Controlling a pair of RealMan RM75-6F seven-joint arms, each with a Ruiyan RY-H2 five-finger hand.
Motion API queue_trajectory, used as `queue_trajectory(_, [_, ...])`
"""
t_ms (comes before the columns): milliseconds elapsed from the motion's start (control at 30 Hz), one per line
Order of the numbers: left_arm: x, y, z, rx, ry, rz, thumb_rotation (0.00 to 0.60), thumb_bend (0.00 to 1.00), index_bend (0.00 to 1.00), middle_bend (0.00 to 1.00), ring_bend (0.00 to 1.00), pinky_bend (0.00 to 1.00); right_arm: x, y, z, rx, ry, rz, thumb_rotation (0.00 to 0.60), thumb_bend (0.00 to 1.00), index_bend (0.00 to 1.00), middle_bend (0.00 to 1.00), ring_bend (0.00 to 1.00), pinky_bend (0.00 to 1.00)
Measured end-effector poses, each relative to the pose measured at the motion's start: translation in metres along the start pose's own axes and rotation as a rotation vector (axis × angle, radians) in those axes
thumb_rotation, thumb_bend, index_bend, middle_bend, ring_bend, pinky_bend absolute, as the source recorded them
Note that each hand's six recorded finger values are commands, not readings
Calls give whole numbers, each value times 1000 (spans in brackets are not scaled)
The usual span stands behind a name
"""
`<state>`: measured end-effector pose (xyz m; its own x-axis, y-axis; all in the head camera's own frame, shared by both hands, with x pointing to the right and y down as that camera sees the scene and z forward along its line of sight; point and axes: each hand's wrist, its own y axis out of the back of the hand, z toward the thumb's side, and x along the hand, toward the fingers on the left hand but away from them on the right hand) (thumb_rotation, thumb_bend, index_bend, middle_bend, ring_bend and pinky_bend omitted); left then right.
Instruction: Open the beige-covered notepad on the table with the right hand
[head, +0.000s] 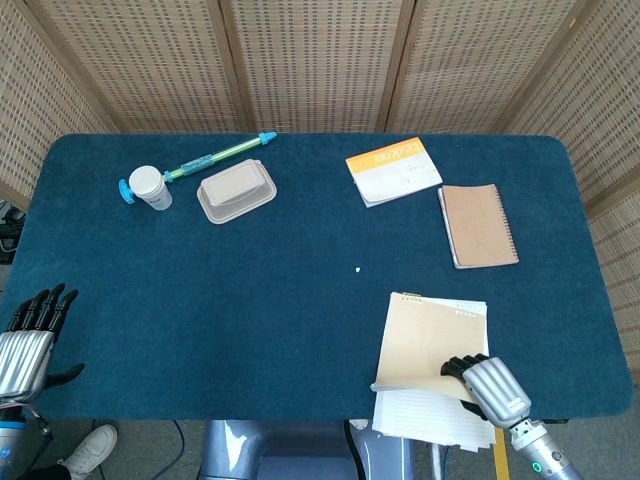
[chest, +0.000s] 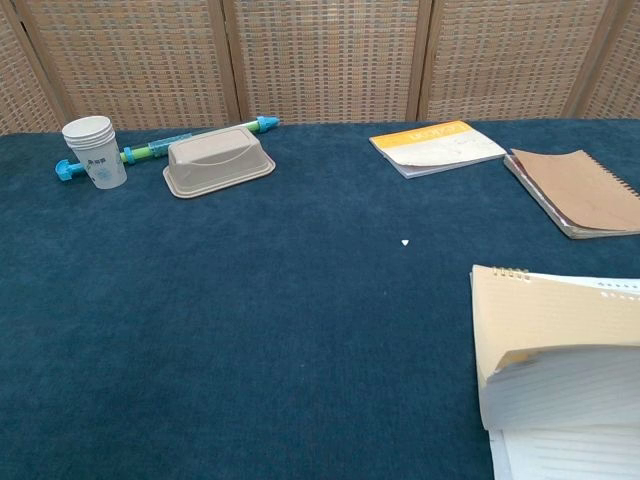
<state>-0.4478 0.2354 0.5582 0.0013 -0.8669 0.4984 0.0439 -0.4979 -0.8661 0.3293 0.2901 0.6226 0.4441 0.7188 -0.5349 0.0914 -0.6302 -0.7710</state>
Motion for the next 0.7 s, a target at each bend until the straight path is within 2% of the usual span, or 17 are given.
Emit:
queue_trajectory(167, [0, 1, -1, -5, 2, 3, 600, 103, 0, 0, 0, 88, 3, 6, 9, -4, 43, -33, 600, 896, 649, 574, 567, 611])
queue_trajectory(333, [1, 1, -2, -7, 3, 6, 600, 102, 0, 0, 0, 88, -12, 18, 11, 1, 63, -75, 600, 896, 649, 575, 570, 617])
queue_trajectory(567, [2, 0, -4, -7, 10, 1, 600, 103, 0, 0, 0, 88, -56, 53, 33, 32, 126, -168, 600, 895, 649, 575, 570, 617])
queue_trajectory(700, [3, -1, -5, -8, 14, 1, 600, 102, 0, 0, 0, 88, -83, 69, 46, 51, 147, -183, 600, 895, 649, 575, 570, 618])
